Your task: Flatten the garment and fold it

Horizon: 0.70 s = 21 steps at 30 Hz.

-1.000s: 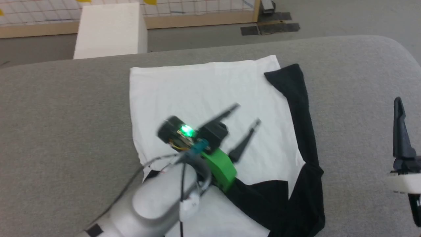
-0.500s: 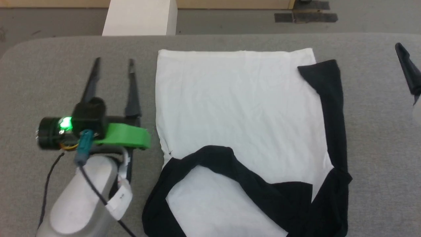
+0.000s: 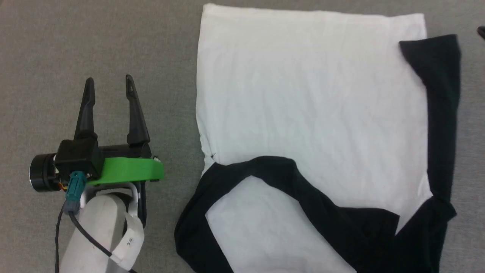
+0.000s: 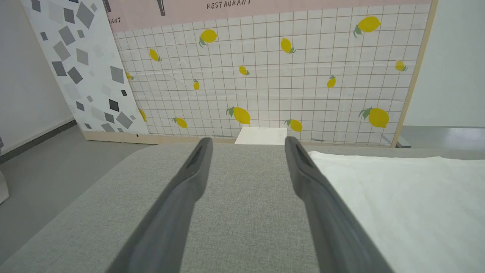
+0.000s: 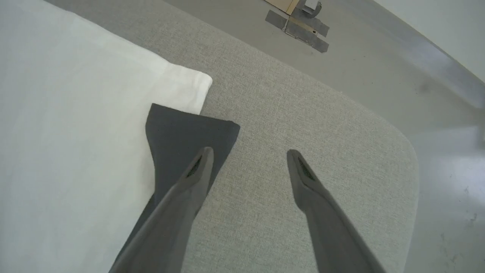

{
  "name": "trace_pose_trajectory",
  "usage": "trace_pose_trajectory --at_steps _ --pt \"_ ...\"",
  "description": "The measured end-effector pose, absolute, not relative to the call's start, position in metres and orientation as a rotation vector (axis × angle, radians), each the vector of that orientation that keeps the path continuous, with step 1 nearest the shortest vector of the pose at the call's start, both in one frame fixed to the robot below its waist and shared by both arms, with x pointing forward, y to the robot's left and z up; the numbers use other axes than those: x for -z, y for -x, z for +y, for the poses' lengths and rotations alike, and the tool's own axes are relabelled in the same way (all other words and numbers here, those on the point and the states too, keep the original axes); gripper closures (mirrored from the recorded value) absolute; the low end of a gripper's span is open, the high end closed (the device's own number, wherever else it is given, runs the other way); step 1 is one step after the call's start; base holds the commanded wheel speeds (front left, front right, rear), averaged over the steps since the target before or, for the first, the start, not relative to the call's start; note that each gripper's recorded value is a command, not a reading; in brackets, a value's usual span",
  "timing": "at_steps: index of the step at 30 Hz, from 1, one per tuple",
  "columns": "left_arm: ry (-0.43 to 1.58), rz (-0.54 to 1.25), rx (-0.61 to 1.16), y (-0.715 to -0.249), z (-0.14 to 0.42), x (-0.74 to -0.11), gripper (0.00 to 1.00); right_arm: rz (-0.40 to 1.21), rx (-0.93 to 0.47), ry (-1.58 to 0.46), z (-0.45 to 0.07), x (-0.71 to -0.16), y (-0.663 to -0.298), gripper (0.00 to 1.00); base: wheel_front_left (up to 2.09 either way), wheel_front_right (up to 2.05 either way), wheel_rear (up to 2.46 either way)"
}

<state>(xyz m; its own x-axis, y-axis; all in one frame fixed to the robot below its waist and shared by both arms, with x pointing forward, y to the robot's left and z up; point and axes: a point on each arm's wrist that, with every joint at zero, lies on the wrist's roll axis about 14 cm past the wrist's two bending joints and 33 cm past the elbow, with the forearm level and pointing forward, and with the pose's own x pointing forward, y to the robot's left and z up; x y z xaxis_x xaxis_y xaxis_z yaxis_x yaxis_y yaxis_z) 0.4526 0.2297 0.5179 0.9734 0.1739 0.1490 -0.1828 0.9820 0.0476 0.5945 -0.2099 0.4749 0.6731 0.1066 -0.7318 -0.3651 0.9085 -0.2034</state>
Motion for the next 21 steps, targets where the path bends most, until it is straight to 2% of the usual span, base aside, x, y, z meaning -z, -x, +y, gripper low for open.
trace_pose_trajectory --at_steps 4,10,13,14,15,21 --pt "-0.060 -0.119 -0.190 -0.456 0.233 -0.503 0.00 0.858 -0.243 0.332 -0.211 -0.437 -0.613 0.00 0.00 0.00 0.00" --pt "-0.096 -0.071 -0.201 -0.459 0.242 -0.483 0.00 0.994 -0.262 0.292 -0.199 -0.363 -0.613 0.00 0.00 0.00 0.00" --pt "-0.106 -0.052 -0.211 -0.457 0.247 -0.477 0.00 1.013 -0.276 0.272 -0.193 -0.350 -0.616 0.00 0.00 0.00 0.00" --pt "-0.114 -0.046 -0.214 -0.457 0.249 -0.475 0.00 1.014 -0.282 0.257 -0.191 -0.349 -0.617 0.46 0.00 0.00 0.00" --pt "-0.125 -0.043 -0.215 -0.457 0.251 -0.474 0.00 1.011 -0.282 0.249 -0.191 -0.349 -0.618 1.00 0.00 0.00 0.00" --pt "-0.138 -0.048 -0.209 -0.454 0.253 -0.478 0.00 0.952 -0.276 0.219 -0.191 -0.360 -0.620 1.00 0.00 0.00 0.00"
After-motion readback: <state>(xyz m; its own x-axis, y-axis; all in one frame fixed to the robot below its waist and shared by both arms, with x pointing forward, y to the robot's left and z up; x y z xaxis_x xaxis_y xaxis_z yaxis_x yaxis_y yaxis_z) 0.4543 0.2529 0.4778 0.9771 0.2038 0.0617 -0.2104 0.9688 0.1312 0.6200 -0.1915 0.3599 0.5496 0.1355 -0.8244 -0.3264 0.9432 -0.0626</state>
